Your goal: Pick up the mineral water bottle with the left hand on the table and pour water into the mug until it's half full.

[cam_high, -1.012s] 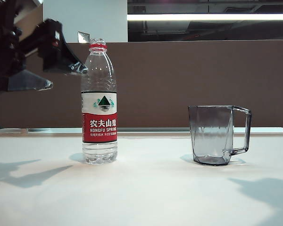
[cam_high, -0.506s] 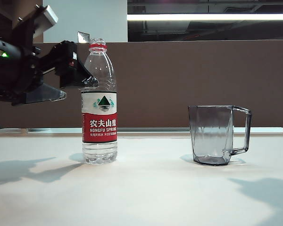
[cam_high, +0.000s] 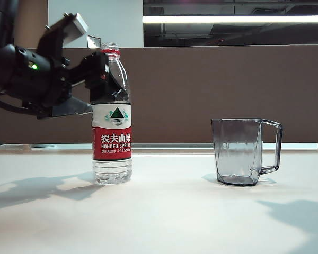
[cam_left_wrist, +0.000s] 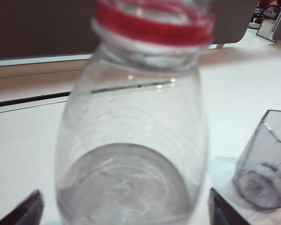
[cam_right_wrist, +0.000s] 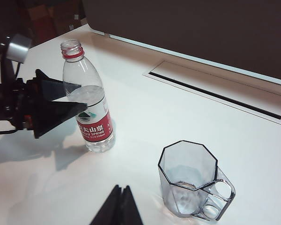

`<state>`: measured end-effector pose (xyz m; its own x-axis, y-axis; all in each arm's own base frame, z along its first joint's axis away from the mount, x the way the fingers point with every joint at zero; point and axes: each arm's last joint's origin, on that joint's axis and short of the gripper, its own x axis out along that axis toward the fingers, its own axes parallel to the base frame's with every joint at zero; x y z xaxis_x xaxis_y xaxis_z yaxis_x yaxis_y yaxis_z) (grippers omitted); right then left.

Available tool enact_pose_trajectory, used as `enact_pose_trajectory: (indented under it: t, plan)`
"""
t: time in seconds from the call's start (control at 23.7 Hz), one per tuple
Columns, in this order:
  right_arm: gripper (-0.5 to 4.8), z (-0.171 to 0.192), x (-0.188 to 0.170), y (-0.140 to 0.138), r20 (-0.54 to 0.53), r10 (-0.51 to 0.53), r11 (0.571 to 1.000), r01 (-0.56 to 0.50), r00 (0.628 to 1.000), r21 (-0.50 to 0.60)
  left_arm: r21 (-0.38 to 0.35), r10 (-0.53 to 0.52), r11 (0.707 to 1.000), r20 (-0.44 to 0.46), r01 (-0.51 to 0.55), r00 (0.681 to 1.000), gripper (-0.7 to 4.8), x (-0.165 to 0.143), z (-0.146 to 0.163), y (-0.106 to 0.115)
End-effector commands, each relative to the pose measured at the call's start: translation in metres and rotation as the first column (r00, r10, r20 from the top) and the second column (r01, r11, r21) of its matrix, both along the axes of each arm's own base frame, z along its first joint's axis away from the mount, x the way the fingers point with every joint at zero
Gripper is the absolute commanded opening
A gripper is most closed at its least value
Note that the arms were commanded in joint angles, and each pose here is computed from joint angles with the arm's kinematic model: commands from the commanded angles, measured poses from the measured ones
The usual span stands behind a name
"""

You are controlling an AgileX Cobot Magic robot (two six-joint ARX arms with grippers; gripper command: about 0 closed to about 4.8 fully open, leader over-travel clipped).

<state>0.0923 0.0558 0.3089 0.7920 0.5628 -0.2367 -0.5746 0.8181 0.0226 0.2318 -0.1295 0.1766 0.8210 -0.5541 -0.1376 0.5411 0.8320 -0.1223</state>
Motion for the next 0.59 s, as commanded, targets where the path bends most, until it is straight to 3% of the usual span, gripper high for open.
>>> enact_pose_trajectory:
  t: [0.04,0.59]
  plan:
    - [-0.03,0.004,-0.001,0.0,0.024,0.0,1.0,0.0,1.0,0.009,0.01,-0.003,1.0,0.004,0.003,1.0,4.79,0.007,-0.001,-0.004]
    - [-0.03,0.004,-0.001,0.0,0.024,-0.001,1.0,0.001,1.0,0.009,0.029,-0.006,1.0,-0.001,0.006,1.0,4.79,0.023,-0.016,-0.013]
